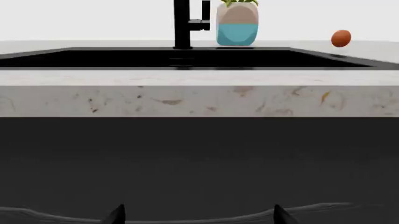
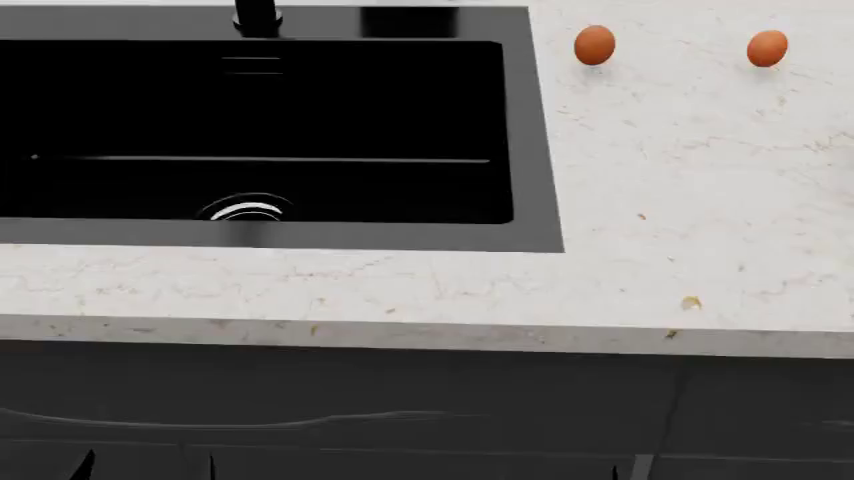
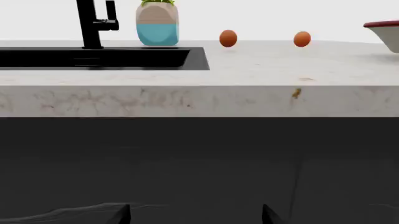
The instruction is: Place the eggs and milk next to the bowl.
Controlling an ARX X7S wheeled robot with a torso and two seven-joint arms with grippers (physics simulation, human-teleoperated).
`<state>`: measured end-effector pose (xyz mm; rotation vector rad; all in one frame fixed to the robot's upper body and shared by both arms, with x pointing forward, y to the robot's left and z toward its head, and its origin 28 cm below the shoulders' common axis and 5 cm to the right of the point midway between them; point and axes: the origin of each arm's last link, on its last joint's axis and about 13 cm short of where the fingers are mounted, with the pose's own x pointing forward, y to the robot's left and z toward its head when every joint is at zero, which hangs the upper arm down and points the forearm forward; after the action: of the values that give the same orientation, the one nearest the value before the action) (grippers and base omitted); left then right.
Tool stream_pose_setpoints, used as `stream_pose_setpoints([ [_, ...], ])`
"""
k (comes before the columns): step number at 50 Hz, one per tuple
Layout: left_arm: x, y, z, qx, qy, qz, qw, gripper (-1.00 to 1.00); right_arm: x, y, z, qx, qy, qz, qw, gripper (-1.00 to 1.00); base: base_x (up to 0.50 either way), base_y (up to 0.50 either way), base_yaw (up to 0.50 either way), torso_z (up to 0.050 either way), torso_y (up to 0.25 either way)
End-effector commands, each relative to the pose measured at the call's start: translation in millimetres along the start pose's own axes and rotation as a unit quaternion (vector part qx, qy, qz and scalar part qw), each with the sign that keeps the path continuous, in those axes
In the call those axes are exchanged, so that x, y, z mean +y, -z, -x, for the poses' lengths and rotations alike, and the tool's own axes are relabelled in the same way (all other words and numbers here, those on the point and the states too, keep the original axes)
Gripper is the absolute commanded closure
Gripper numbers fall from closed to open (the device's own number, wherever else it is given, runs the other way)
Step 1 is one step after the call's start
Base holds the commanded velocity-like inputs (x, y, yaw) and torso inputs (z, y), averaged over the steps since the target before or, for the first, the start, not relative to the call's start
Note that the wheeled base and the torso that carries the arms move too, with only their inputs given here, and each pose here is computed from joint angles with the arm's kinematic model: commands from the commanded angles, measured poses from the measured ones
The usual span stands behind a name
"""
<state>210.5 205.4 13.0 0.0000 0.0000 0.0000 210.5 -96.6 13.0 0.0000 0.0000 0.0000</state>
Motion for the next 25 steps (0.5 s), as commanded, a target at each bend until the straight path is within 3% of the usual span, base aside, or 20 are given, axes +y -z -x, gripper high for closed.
stream_pose_setpoints([
  [1,-0.1,2.3,-1.2,0.0,0.0,0.0,1.0,-1.0,0.5,1.5,-1.0,0.0,0.0,0.0,1.0,-1.0,0.0,0.0,0.0,0.0,0.0],
  [13,-6.1,-2.3,3.4,-0.014,0.033,-0.001,0.999,-1.0,1.9,1.5,0.8,-0.002,0.001,0.0,1.0,-1.0,0.0,0.0,0.0,0.0,0.0],
  [14,-6.8,-1.6,3.0,0.004,0.034,0.004,0.999,-1.0,2.0,1.2,0.8,-0.003,0.001,0.0,1.0,-1.0,0.0,0.0,0.0,0.0,0.0],
  [25,-6.8,-1.6,3.0,0.004,0.034,0.004,0.999,-1.0,2.0,1.2,0.8,-0.003,0.001,0.0,1.0,-1.0,0.0,0.0,0.0,0.0,0.0],
])
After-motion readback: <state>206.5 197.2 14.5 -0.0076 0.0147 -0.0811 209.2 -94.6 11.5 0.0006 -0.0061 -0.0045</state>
